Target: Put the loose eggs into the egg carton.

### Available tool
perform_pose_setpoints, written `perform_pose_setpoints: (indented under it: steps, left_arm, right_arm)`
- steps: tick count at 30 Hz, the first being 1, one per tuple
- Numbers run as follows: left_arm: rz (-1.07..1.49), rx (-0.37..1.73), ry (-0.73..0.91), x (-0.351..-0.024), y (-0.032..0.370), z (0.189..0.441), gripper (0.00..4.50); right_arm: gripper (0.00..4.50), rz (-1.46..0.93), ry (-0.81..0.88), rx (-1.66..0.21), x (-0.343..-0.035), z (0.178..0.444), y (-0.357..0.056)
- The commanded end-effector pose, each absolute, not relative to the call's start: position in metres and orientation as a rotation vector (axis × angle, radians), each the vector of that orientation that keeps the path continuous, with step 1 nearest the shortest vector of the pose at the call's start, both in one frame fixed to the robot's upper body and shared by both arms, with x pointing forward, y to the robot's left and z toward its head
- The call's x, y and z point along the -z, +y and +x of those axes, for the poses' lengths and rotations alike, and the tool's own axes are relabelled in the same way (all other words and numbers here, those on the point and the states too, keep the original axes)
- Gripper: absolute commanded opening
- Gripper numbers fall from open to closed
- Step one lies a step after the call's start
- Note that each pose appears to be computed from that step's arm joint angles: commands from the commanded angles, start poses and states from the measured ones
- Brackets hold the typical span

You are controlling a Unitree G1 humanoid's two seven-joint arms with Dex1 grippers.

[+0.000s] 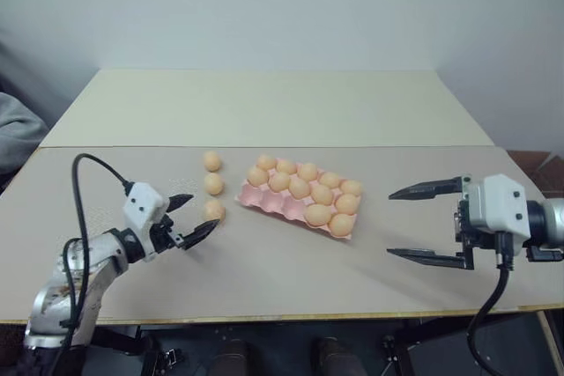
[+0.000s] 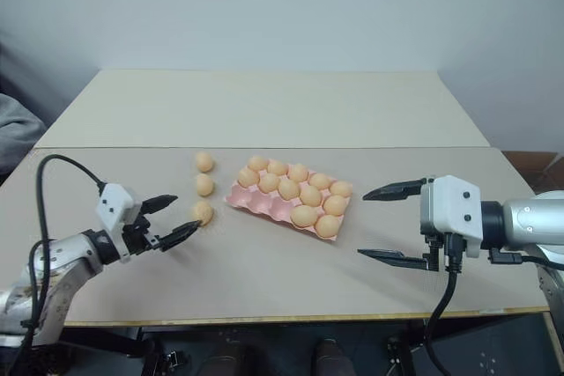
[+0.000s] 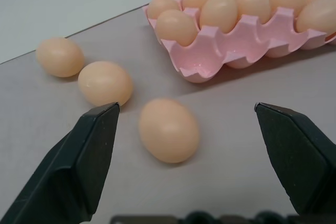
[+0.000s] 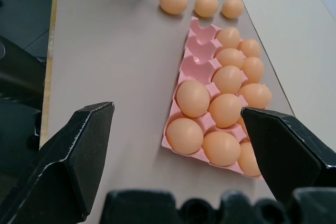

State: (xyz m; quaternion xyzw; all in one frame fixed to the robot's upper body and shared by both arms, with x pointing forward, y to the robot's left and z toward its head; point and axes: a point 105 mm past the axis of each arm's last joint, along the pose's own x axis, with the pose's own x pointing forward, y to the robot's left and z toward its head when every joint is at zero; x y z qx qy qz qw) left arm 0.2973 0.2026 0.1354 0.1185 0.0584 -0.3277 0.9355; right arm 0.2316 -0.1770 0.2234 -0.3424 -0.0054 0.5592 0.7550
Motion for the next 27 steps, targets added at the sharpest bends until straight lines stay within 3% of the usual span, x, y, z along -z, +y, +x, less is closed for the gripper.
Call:
perform_pose_setpoints:
  steps: [1,22,25,27]
  left_arm:
    - [0.305,0.632,0.091,-0.136,0.200,0.310,4.48]
    - [0.230,0.681,0.113,-0.100,0.173,0.338,4.48]
    - [0.183,0.687,0.092,-0.104,0.169,0.341,3.84]
    - [0.187,0.715,0.098,-0.105,0.167,0.338,3.17]
  right_arm:
    - [4.50,-0.795,-0.049,-1.188,-0.234,0.231,-0.178]
    - [4.50,-0.803,-0.051,-1.127,-0.240,0.231,-0.184]
    - [4.50,-0.803,-0.049,-1.124,-0.239,0.231,-0.184]
    - [4.50,-0.803,-0.047,-1.121,-0.239,0.232,-0.185]
